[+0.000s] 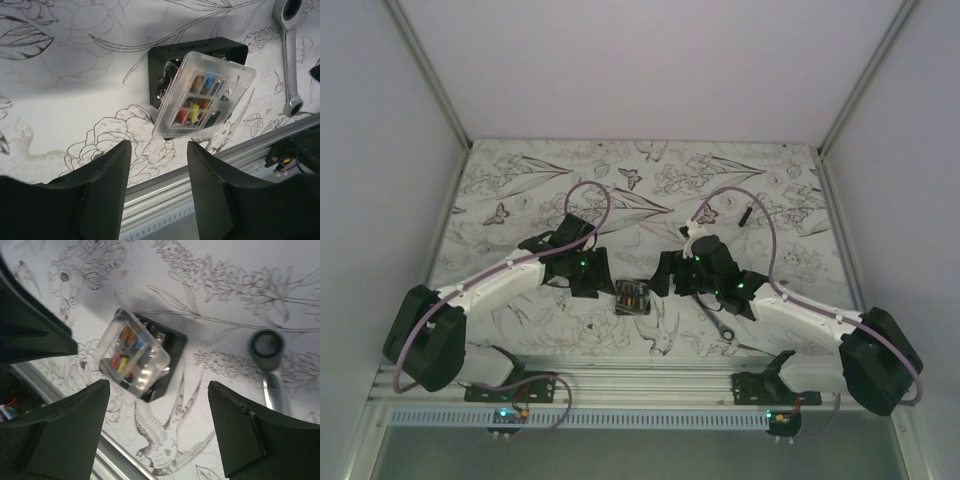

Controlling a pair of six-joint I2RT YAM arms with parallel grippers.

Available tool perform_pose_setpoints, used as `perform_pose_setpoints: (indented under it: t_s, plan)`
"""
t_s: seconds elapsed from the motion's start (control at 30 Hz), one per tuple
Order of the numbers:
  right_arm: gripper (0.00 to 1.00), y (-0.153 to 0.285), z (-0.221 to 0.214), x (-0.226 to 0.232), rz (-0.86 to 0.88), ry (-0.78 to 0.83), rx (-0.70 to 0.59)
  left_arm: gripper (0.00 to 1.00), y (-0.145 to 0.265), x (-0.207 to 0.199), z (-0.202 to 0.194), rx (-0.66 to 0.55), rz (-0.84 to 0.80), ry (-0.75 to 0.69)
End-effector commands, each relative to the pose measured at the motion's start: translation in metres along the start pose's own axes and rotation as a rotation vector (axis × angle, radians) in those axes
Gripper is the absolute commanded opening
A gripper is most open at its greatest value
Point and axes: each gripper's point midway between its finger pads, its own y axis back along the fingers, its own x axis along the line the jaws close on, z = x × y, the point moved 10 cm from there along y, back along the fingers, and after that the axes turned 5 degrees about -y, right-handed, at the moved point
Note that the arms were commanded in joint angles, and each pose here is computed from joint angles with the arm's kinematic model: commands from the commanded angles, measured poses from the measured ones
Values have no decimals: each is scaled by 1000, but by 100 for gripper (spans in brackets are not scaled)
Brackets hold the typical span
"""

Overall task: Snap on the fuse box
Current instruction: Close the fuse box cover on the fuse box base.

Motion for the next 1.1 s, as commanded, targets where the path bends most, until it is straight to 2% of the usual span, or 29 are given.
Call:
perform_pose_setpoints:
  t_s: [0.0, 0.17, 0.37, 0.73, 1.07]
  plan:
    - [82, -14, 2, 13, 141, -76, 3, 51, -8, -3, 8, 39, -99, -8]
    - [71, -28, -5, 13, 155, -139, 41, 50, -20, -4, 14, 75, -112, 3]
    - [55, -39, -11, 13, 167, -177, 90, 41, -29, -7, 18, 103, -134, 7]
    - [44, -48, -20, 13, 169, -206, 146, 34, -40, -5, 16, 156, -140, 30]
    - [31, -45, -13, 26, 196, -195, 159, 28, -26, -14, 14, 149, -193, 77]
